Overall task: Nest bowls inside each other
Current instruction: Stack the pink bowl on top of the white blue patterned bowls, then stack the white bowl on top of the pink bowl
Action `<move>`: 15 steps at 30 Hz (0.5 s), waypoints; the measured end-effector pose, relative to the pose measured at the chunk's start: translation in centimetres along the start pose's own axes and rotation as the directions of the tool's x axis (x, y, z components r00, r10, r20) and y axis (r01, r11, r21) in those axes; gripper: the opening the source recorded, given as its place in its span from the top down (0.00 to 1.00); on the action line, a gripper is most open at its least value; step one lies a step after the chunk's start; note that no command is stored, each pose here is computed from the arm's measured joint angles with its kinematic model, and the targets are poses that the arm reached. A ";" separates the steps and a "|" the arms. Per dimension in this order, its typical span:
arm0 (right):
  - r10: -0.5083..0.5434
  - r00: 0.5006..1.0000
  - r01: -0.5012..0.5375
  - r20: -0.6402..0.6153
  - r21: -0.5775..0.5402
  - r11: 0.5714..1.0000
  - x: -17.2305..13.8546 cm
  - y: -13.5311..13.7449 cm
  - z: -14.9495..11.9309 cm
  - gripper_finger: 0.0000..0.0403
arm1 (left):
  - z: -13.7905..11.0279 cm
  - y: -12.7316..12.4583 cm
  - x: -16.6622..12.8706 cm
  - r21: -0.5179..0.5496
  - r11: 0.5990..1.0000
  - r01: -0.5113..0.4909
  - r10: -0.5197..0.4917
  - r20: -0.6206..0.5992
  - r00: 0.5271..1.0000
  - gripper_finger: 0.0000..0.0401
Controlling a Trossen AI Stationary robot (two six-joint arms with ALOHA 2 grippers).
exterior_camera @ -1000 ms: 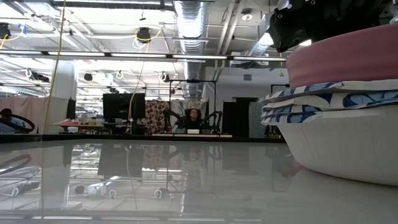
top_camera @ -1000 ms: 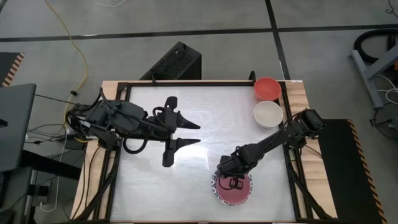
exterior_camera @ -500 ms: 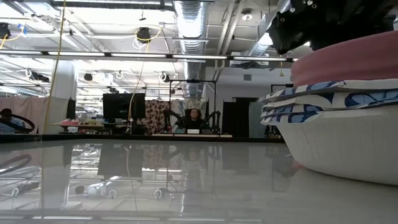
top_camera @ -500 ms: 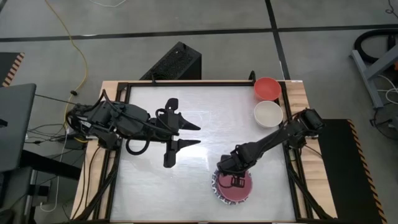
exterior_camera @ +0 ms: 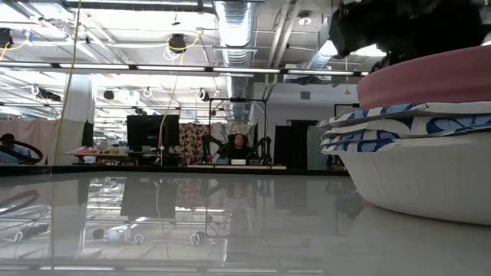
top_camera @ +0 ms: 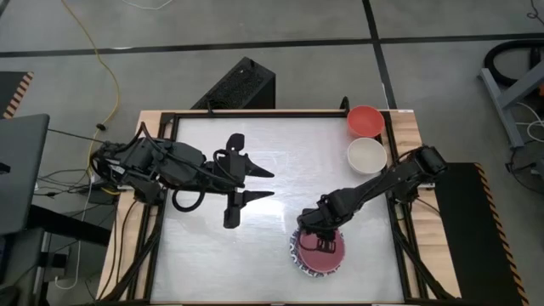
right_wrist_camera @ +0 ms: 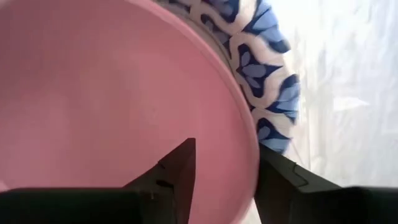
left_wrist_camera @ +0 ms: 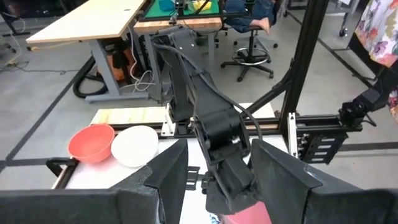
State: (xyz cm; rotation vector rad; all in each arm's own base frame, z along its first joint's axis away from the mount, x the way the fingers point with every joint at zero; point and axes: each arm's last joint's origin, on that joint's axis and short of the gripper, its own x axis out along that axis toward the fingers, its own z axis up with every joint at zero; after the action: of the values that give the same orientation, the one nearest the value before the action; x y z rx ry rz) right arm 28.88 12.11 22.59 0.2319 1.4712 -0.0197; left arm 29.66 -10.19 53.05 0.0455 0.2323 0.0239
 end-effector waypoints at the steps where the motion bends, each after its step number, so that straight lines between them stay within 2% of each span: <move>1: 0.005 1.000 -0.005 0.012 -0.002 1.000 -0.4 -0.1 -0.1 0.60 | 0.0 0.0 0.0 0.006 1.000 0.001 -0.001 0.000 1.000 0.58; 15: 0.077 0.973 -0.083 0.218 0.017 0.996 -5.2 -1.6 -0.3 0.60 | 0.5 -0.1 0.0 0.063 0.998 0.019 -0.022 0.046 0.999 0.58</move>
State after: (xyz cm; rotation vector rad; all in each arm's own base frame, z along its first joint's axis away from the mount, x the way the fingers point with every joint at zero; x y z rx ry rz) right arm 27.77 9.89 27.43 0.3011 1.2431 0.0008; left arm 29.76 -10.29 53.51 0.1055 0.1866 -0.0048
